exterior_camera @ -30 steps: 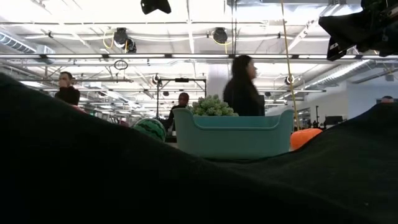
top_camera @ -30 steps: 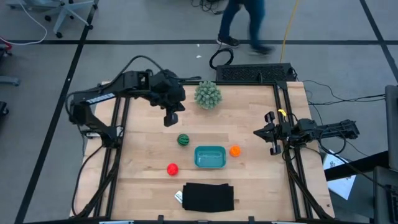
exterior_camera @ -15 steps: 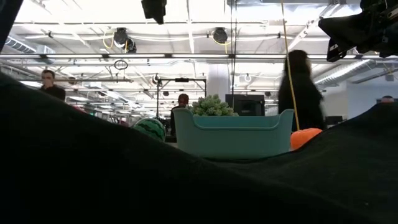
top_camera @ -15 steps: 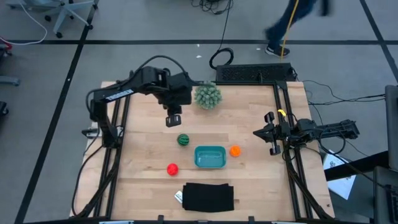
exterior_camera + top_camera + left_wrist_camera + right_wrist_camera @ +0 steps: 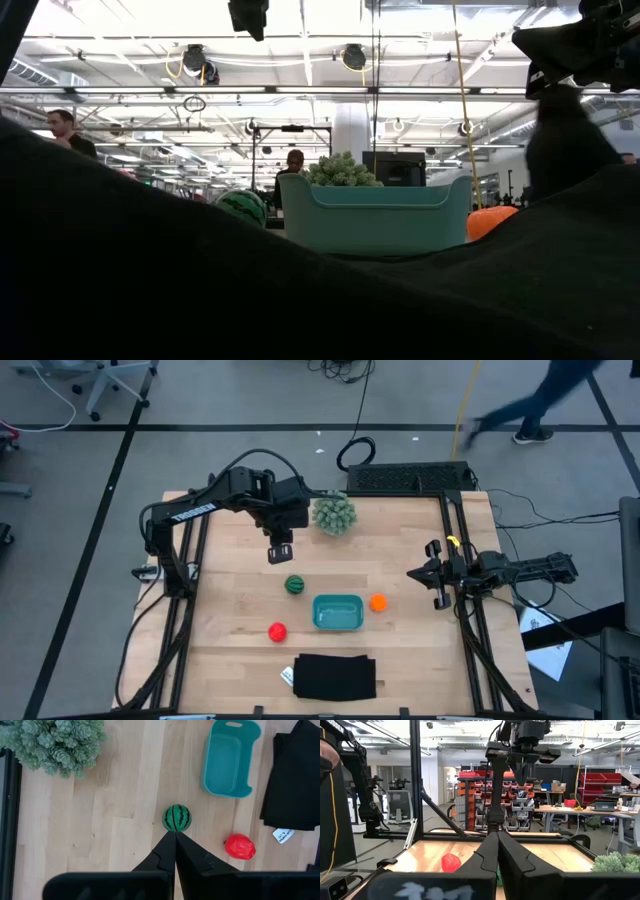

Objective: Pick and placing Produce into tupperware
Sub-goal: Put the watermelon into the blue bin

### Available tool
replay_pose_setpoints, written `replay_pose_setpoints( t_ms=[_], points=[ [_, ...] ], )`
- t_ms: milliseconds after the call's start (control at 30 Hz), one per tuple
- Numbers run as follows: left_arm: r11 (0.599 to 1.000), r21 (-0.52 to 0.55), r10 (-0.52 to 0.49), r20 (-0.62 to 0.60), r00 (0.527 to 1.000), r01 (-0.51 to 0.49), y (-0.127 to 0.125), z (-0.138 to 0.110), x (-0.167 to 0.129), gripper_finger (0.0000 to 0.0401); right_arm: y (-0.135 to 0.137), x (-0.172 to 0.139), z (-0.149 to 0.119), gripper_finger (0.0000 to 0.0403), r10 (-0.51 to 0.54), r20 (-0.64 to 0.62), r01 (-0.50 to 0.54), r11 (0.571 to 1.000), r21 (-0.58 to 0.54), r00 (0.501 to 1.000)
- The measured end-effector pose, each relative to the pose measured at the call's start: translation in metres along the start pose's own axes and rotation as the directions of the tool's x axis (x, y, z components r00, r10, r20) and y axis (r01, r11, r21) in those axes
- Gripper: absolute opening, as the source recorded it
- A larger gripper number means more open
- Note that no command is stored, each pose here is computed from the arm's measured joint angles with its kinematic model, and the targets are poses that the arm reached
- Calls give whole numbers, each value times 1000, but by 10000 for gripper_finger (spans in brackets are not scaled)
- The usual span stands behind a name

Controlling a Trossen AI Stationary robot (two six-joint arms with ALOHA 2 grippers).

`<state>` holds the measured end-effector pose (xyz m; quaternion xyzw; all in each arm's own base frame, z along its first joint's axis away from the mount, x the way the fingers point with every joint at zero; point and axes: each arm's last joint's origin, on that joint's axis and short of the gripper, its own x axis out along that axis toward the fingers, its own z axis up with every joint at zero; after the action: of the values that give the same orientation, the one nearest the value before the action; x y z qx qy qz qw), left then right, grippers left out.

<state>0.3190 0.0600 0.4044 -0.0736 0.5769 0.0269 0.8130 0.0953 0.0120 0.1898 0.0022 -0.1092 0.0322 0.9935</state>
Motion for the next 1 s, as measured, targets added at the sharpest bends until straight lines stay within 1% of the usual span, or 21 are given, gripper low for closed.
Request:
replay_pose_setpoints(
  t_ms=[333, 433, 533, 833, 1000],
  points=[
    [1000, -3, 2, -11, 1000, -2, -2, 2, 4, 11, 0, 0, 0, 0, 0, 0, 0, 1000, 3, 1000],
    [1000, -1, 2, -12, 1000, -2, -3, 2, 5, 28, 0, 0, 0, 0, 0, 0, 0, 1000, 10, 1000],
    [1000, 10, 1, -13, 1000, -1, -6, 2, 5, 67, 0, 0, 0, 0, 0, -1, 0, 1000, 10, 1000],
    [999, 31, -6, -15, 1000, 6, -14, 2, 6, 227, 0, 0, 0, 0, 0, -1, 0, 1000, 10, 1000],
    [999, 33, -7, -15, 1000, 8, -16, 2, 6, 295, 0, 0, 0, 0, 0, -1, 0, 1000, 15, 1000]
  ],
)
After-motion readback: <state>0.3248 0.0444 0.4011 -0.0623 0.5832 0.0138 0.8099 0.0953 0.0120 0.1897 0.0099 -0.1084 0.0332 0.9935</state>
